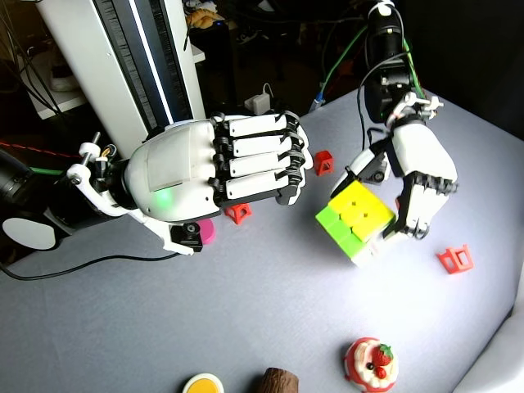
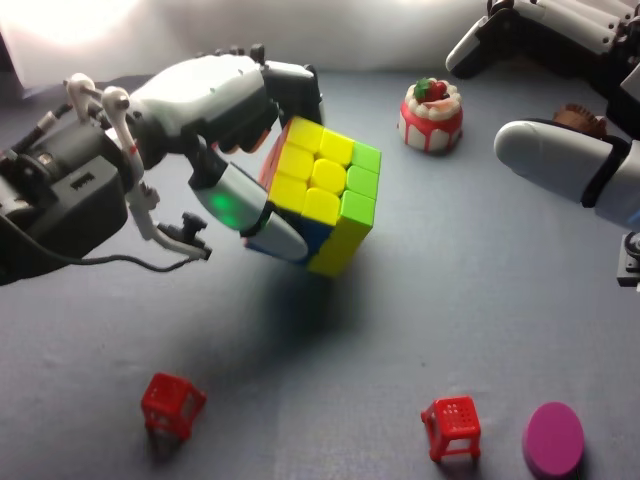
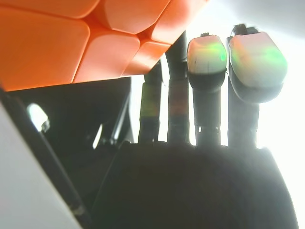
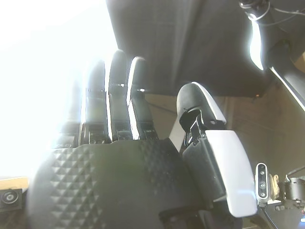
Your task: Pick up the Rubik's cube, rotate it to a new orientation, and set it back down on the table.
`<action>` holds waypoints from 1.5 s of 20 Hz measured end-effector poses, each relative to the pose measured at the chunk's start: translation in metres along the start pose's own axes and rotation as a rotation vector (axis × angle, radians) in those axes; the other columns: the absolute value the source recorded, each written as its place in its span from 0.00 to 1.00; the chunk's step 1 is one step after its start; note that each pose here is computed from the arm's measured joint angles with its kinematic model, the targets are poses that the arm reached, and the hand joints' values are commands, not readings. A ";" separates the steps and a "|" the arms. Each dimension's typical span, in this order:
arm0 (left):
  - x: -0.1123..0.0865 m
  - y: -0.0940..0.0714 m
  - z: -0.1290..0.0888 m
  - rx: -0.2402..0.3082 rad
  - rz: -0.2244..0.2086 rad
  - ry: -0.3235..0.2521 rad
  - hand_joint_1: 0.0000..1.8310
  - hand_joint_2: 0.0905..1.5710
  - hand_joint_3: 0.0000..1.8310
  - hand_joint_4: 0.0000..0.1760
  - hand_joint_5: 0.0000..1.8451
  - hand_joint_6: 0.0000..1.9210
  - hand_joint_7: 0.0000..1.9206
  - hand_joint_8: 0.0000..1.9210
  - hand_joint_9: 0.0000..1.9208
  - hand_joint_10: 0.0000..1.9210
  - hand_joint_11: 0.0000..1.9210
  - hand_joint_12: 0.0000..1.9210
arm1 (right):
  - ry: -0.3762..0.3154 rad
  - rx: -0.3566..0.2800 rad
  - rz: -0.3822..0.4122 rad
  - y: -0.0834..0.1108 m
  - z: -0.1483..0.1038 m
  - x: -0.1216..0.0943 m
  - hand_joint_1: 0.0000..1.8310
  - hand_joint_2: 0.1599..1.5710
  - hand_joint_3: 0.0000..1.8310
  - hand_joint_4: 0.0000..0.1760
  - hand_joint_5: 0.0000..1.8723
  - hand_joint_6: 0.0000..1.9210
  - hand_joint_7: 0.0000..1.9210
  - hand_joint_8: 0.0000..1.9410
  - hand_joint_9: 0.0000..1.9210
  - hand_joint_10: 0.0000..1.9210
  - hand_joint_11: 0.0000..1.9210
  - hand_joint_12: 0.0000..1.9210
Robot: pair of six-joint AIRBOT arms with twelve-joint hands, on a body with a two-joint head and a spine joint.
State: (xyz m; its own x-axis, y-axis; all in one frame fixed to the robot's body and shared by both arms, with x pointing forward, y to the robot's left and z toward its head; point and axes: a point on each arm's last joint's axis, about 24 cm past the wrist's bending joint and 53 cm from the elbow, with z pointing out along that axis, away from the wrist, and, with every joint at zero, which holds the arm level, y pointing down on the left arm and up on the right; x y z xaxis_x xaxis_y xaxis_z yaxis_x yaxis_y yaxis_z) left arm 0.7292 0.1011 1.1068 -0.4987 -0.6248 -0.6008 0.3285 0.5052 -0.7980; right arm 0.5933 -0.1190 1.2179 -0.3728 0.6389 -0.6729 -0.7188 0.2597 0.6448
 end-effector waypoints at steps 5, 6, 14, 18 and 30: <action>-0.008 0.012 -0.008 -0.029 -0.011 -0.016 0.47 0.65 0.00 0.56 0.09 0.06 0.07 0.00 0.02 0.10 0.00 0.38 | -0.006 0.005 0.002 -0.001 0.000 -0.001 0.00 0.93 0.00 0.00 0.10 0.60 0.13 0.56 0.07 0.77 0.00 1.00; -0.012 0.012 -0.011 -0.024 -0.015 -0.027 0.45 0.65 0.00 0.72 0.08 0.04 0.04 0.00 0.01 0.06 0.00 0.32 | -0.006 0.005 0.000 -0.001 0.000 -0.002 0.00 0.93 0.00 0.00 0.10 0.60 0.13 0.56 0.07 0.77 0.00 1.00; -0.031 0.004 -0.049 0.012 0.017 -0.088 0.24 0.53 0.00 0.92 0.00 0.00 0.00 0.00 0.00 0.00 0.00 0.00 | -0.020 0.016 -0.006 -0.004 -0.001 -0.009 0.00 0.93 0.00 0.00 0.04 0.53 0.09 0.42 0.04 0.64 0.00 0.88; -0.045 -0.036 -0.076 0.132 0.088 -0.163 0.00 0.59 0.01 0.58 0.00 0.00 0.00 0.00 0.00 0.00 0.00 0.00 | -0.047 0.047 0.002 -0.009 -0.006 -0.018 0.00 0.86 0.00 0.00 0.00 0.00 0.00 0.00 0.00 0.00 0.00 0.00; -0.078 -0.080 -0.130 0.289 0.136 -0.331 0.00 0.64 0.02 0.88 0.00 0.00 0.00 0.00 0.00 0.00 0.00 0.00 | -0.144 0.134 0.010 -0.022 -0.027 -0.051 0.00 0.81 0.00 0.00 0.00 0.00 0.00 0.00 0.00 0.00 0.00 0.00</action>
State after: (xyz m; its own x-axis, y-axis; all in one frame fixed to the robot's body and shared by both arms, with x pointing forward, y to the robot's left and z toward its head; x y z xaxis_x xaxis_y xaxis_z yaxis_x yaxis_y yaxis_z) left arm 0.6372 0.1872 1.2232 -0.1676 -0.7447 -0.6461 0.6073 0.4382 -0.6627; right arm 0.6116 -0.1770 1.2282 -0.2849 0.7363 -0.6138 -0.6275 0.3408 0.7001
